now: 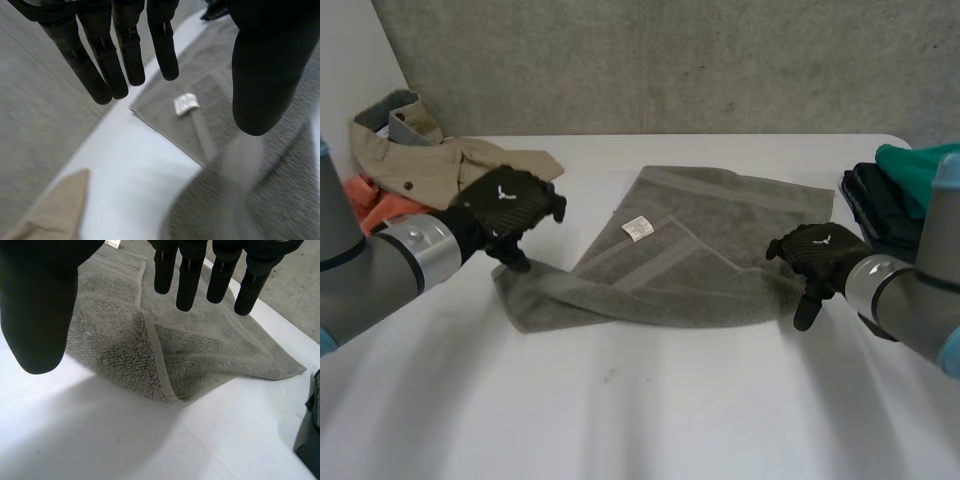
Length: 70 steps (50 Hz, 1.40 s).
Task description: Fold the laundry.
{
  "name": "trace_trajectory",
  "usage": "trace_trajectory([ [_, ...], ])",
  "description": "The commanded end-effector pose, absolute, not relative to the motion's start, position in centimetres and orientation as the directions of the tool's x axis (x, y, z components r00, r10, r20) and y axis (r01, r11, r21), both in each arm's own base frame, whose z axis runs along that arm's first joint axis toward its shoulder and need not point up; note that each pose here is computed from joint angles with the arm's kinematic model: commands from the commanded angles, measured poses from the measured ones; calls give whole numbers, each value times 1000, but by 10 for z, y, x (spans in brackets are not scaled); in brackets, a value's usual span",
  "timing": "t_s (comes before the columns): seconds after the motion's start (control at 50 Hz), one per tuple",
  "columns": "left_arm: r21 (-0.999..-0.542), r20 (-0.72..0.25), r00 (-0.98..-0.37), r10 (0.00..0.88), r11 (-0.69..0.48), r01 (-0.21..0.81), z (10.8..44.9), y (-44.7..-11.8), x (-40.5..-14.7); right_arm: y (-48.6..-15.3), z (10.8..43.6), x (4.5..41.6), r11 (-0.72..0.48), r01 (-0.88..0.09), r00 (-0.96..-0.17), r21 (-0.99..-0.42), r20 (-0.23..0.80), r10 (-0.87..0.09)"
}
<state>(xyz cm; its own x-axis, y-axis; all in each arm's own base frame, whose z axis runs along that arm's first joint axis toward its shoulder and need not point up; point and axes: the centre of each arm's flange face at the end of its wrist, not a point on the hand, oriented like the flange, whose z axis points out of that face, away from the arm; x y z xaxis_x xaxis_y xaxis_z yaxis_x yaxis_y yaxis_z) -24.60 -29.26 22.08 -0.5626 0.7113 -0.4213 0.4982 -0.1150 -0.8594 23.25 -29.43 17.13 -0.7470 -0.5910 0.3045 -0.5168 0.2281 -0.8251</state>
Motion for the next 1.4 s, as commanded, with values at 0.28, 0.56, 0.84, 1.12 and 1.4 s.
trace_trajectory([
  [0.28,-730,-414,-445,794,2,683,141,-333,-255,-317,112,241,160,-505,-745,-848,334,-578],
  [0.56,-826,-410,-555,724,-36,563,228,-297,-273,-323,203,220,-29,-367,-843,-930,345,-413],
  [0.84,-967,-256,-730,633,-175,188,376,-203,-257,-349,360,201,-331,-249,-901,-910,342,-265],
  [1.12,-996,-94,-765,638,-70,63,377,-179,-256,-383,309,360,-536,-24,-782,-844,350,-516],
  [1.4,-997,-17,-781,624,-64,-29,394,-179,-255,-370,293,356,-313,9,-878,-950,142,-457],
])
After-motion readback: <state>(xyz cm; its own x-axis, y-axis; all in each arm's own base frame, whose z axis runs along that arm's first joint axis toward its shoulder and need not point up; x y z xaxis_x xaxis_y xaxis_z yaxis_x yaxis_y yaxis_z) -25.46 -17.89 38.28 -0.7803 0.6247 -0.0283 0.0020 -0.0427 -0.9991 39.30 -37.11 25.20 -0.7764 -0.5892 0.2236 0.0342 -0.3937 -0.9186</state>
